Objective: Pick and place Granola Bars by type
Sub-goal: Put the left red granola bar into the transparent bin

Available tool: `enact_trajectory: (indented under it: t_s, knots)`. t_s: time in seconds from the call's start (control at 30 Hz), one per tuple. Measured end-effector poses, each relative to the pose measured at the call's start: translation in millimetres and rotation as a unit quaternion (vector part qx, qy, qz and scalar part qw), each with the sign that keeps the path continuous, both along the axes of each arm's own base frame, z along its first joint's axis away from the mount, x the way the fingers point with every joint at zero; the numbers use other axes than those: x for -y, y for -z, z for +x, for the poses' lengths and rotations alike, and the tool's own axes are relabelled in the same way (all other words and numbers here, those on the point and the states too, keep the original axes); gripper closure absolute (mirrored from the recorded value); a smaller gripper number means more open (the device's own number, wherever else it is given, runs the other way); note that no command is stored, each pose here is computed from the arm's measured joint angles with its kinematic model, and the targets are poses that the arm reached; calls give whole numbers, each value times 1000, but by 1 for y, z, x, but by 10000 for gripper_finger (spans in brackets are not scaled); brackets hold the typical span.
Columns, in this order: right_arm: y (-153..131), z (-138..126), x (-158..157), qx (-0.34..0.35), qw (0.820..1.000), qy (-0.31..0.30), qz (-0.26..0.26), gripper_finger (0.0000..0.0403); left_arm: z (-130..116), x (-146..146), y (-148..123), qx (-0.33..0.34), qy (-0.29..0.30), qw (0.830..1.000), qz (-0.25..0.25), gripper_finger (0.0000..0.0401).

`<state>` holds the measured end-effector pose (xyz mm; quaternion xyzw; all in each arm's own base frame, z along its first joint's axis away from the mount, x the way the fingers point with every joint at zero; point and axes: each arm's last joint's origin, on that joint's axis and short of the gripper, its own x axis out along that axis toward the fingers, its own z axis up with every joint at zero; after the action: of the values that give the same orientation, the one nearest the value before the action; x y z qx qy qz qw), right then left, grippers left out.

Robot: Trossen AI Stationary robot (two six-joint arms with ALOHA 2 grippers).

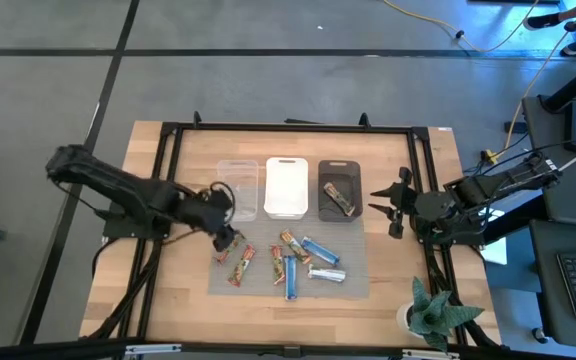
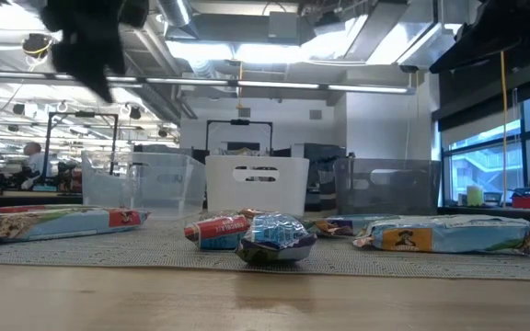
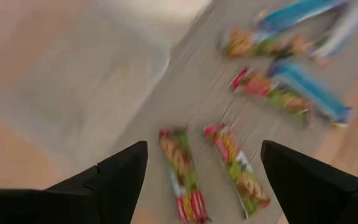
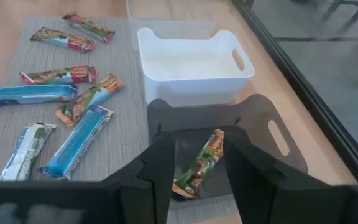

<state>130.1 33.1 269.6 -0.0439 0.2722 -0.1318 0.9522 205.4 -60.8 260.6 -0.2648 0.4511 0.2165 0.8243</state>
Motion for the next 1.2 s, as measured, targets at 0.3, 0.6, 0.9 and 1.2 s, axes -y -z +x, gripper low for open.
enact_trajectory:
  t_s: [0.3,0.6,0.9,1.2]
  knots:
    - [-1,1,0,3,1000,-4,-5,263,25,37,58,-114,-98,988,-46,95]
    - [-1,1,0,3,1000,-4,-5,263,35,46,93,-176,-138,974,-35,95]
    - [-1,1,0,4,1000,-3,-3,263,47,49,110,-168,-145,974,-45,95]
    - [-1,1,0,2,1000,-6,-2,263,49,51,115,-179,-124,974,-60,95]
